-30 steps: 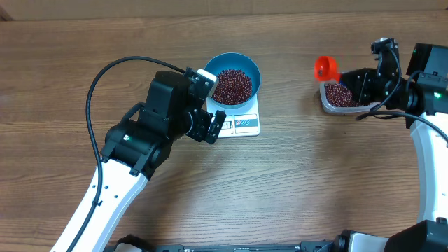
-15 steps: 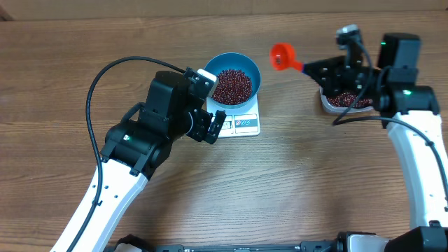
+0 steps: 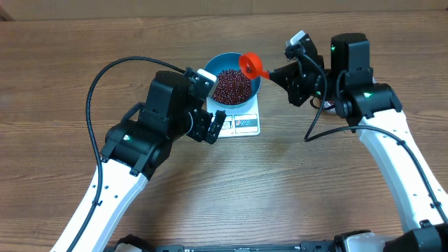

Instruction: Scoop item into bowl and weigh 150g on scale

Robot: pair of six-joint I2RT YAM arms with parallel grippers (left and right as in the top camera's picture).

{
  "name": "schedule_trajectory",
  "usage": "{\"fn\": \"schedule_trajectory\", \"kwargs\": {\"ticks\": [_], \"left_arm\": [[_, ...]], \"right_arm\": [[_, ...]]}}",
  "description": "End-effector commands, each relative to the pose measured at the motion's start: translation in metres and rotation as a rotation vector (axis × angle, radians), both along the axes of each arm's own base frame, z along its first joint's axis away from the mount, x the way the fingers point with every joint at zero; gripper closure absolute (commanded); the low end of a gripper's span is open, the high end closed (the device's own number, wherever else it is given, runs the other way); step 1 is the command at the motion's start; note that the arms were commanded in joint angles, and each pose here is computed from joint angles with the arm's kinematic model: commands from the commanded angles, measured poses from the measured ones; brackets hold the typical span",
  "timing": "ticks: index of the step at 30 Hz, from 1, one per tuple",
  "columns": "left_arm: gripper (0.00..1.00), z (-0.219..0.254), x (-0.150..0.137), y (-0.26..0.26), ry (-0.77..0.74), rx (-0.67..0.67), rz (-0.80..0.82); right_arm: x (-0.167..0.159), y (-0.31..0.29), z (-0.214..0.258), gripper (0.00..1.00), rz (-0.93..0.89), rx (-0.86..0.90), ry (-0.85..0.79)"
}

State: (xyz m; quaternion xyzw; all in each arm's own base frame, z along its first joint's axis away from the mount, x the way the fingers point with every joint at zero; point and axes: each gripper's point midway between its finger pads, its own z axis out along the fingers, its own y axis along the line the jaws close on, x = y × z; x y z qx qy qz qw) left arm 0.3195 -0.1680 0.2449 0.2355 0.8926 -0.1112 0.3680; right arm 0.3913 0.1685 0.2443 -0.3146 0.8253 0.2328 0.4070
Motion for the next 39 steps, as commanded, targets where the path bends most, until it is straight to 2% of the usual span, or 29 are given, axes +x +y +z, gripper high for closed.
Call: {"fn": "schedule_trajectory", "kwargs": {"ticks": [1, 4, 10, 23, 34, 39], "left_arm": [[0.00, -0.004, 0.000, 0.000, 0.006, 0.010, -0.012], [0.00, -0.004, 0.000, 0.000, 0.006, 0.010, -0.012], [0.00, -0.004, 0.000, 0.000, 0.006, 0.010, -0.012], [0.00, -0.004, 0.000, 0.000, 0.006, 0.010, -0.012], [0.00, -0.004, 0.000, 0.000, 0.006, 0.010, -0.012], [0.00, -0.004, 0.000, 0.001, 0.006, 0.011, -0.011]], "right_arm": [[0.009, -0.001, 0.006, 0.96, -0.003, -0.027, -0.045], [0.007, -0.001, 0.003, 0.96, -0.003, -0.032, -0.029], [0.016, 0.001, 0.008, 0.96, 0.034, -0.059, -0.113], [0.017, 0.010, -0.008, 0.96, 0.055, -0.001, -0.034], [0.029, 0.004, -0.007, 0.97, 0.020, -0.047, -0.088], [0.022, 0.006, -0.015, 0.96, 0.039, -0.052, -0.047]]}}
